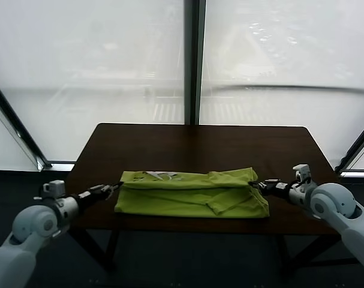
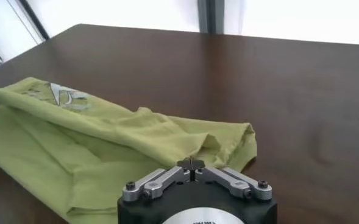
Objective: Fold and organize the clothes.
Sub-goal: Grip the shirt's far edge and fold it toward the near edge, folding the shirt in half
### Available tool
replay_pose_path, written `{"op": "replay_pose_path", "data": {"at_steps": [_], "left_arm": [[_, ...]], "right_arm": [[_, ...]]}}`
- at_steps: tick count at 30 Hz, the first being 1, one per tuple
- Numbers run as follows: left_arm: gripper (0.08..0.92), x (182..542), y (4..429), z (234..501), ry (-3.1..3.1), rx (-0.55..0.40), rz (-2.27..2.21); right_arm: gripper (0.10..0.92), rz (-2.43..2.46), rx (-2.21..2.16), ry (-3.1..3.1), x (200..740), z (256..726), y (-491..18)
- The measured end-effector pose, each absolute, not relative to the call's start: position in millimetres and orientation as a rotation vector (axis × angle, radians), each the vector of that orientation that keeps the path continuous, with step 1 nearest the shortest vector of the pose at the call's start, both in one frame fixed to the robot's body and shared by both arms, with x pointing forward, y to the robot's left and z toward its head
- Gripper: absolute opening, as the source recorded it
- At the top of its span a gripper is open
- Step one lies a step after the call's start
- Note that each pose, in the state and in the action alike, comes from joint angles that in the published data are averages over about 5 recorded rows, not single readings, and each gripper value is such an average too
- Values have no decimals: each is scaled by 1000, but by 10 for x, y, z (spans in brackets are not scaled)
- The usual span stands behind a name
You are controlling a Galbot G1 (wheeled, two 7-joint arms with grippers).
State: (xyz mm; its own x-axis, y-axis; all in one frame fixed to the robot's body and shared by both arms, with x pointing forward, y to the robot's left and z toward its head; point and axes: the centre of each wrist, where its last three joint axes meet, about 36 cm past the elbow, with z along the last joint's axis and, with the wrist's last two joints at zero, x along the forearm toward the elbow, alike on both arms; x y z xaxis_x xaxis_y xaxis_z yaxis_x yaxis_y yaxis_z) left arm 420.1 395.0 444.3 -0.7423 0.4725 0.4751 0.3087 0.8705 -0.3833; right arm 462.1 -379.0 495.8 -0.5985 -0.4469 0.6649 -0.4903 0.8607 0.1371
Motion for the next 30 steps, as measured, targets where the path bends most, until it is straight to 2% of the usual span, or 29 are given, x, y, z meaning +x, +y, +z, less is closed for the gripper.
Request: {"op": "replay_pose_path", "data": {"at_steps": [17,19,25,28,30], "left_arm": [[217,4031,4017,4337,-2444,-525,386],[217,4020,4004,4321,-2437,-517,388],[248,3975,3976,4336,-2429,-494,394],[377,3946,3998,4388,-2427,-491,396],[508,3937,4032,4429,-2430,-487,392]], "right_arm": [[151,73,670,-2257,4550,4966,-3727],[211,69,672,-2264,4554,5001,-3735],[534,65,684,-2303,4589,5189,-3764],[721,65,652,-2346,4639,5240,-3796],[828,60,617,-2377,4700,5253,-3831]]}}
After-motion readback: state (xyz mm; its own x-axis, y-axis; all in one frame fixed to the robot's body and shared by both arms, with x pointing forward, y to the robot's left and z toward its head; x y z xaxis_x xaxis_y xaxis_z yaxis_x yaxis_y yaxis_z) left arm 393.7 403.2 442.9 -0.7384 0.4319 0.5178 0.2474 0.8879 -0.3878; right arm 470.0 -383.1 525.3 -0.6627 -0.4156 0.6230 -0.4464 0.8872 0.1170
